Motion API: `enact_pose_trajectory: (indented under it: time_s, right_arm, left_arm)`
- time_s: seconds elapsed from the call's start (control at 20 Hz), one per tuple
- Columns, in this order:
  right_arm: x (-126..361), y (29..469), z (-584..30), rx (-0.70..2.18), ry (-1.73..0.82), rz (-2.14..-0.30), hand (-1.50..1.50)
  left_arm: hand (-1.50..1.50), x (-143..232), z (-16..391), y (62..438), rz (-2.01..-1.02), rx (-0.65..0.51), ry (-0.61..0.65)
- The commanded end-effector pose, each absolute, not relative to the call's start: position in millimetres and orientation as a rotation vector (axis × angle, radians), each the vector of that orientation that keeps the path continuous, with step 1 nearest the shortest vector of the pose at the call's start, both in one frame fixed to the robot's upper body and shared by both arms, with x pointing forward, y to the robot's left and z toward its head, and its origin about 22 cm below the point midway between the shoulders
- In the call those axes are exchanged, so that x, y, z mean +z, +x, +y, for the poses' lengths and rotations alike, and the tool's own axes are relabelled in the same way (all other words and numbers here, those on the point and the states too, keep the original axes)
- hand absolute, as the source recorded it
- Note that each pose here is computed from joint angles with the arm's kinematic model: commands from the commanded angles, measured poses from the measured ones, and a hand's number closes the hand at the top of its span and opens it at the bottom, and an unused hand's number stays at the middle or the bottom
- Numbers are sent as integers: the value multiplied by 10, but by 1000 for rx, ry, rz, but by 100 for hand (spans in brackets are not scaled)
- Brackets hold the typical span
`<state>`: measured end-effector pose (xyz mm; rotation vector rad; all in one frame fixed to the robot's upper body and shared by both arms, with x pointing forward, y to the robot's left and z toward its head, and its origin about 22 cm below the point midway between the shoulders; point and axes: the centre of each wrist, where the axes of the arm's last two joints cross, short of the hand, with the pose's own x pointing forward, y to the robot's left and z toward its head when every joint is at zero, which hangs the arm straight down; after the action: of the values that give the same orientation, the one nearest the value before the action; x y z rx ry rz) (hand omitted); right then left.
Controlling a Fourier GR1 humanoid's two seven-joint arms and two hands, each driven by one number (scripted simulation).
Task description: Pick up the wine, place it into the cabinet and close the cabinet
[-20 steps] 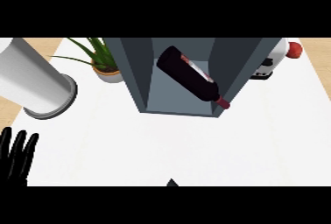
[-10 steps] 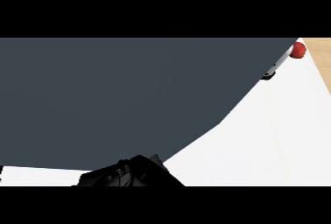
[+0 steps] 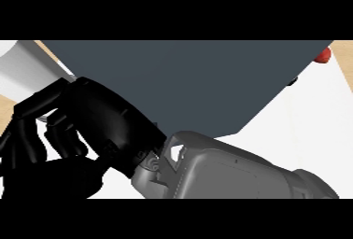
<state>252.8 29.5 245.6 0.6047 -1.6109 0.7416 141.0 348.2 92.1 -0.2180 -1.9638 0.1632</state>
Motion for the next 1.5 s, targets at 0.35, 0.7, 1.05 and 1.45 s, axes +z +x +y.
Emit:
enact_pose_trajectory:
  time_s: [0.35,0.7,1.05,1.45]
  right_arm:
    - [2430,3273,397,881,881,-1199,150]
    - [2424,3840,182,695,695,-1442,150]
    - [2228,4165,-231,566,581,-1507,150]
    - [2080,4317,-587,478,540,-1550,150]
  left_arm:
    - [-150,1007,3647,1427,-1988,169,-185]
    - [-150,1109,3827,1430,-1994,163,-179]
    - [-150,1218,3765,1461,-1984,143,-209]
    - [-150,1168,3619,1484,-1969,164,-294]
